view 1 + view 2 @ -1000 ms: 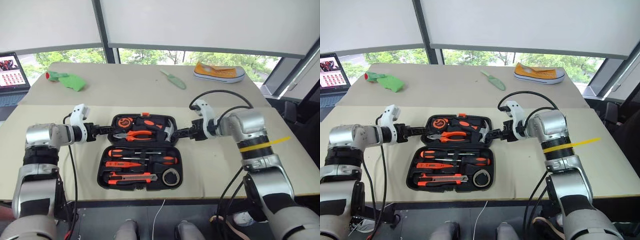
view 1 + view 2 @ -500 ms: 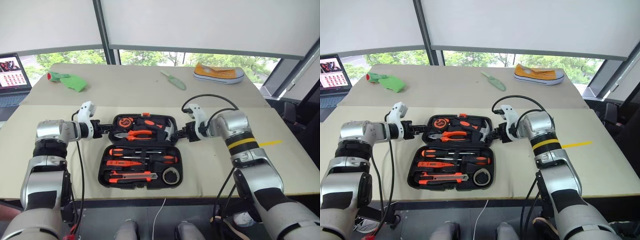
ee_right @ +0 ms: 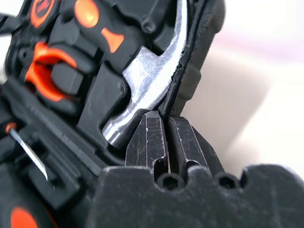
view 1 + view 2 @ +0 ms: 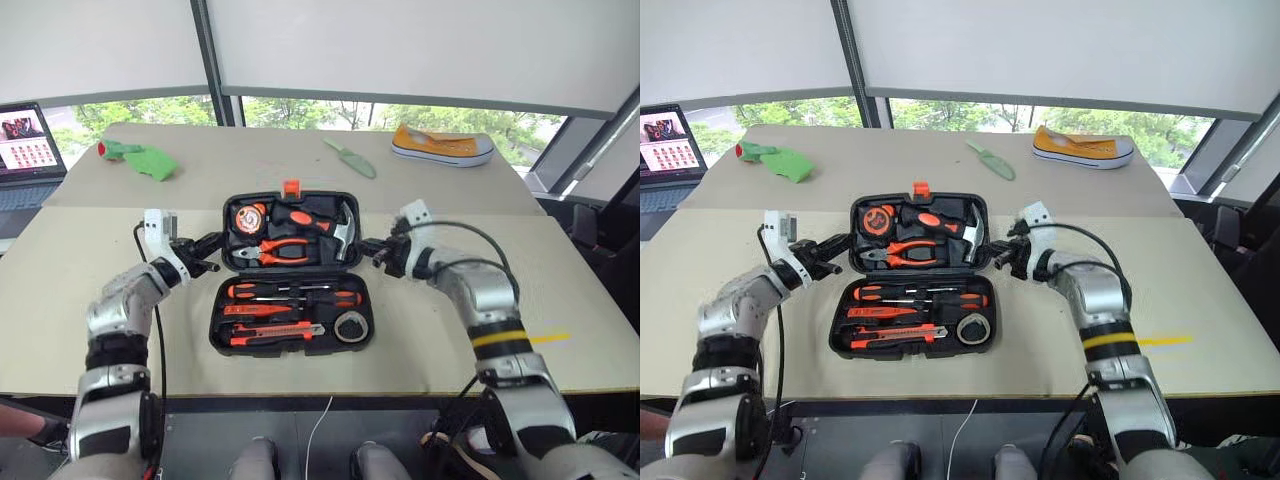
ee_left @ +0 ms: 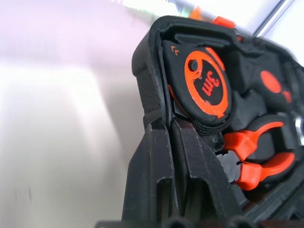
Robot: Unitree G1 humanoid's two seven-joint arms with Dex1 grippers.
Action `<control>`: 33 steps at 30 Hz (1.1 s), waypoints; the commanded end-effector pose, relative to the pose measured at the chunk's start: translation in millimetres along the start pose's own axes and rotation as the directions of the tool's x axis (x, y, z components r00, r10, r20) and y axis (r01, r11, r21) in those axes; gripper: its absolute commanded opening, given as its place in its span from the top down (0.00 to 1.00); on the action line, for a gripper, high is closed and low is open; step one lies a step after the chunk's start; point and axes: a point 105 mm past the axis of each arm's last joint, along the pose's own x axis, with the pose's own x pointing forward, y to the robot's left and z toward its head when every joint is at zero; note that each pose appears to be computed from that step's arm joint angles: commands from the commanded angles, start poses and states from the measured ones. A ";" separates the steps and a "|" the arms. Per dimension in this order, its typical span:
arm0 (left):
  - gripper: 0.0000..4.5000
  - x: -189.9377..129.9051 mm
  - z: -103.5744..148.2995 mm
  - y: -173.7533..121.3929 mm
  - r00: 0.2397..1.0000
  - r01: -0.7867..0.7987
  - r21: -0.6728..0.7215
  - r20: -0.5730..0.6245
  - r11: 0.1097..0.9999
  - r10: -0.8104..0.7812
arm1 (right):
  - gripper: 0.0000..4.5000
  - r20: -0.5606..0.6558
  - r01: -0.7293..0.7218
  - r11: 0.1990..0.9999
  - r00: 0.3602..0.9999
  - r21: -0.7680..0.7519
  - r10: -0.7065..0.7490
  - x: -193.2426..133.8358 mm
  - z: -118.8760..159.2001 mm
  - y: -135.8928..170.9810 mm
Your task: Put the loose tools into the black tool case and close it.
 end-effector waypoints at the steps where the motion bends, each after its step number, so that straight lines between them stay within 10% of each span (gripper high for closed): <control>1: 1.00 -22.1 22.8 -3.9 0.994 -0.002 0.234 0.103 0.972 -0.023 | 0.98 0.141 0.046 0.931 0.990 -0.363 0.006 -26.0 24.7 0.7; 11: 1.00 -83.8 -22.9 -25.7 0.996 0.088 0.510 -0.040 0.856 -0.079 | 0.98 0.121 0.053 0.520 0.988 -0.852 0.099 -71.2 -37.7 25.8; 13: 0.85 -94.0 -30.2 -23.8 0.996 0.088 0.512 -0.064 0.855 -0.064 | 1.00 0.114 0.039 0.533 0.988 -0.845 0.108 -73.8 -42.6 27.2; 22: 0.15 -115.7 -19.9 7.0 0.995 -0.026 0.426 -0.073 0.905 0.063 | 0.33 0.082 0.035 0.598 0.995 -0.801 0.052 -110.1 -48.9 15.9; 25: 0.18 -101.7 -7.9 14.8 0.995 0.002 0.406 -0.093 0.914 0.040 | 0.40 0.029 -0.034 0.726 0.997 -0.687 0.074 -135.5 -48.4 20.3; 33: 0.77 -34.4 -5.3 4.7 0.968 0.190 0.410 -0.229 0.892 -0.101 | 0.99 -0.138 -0.393 0.861 0.920 -0.323 0.368 -152.8 -57.1 92.0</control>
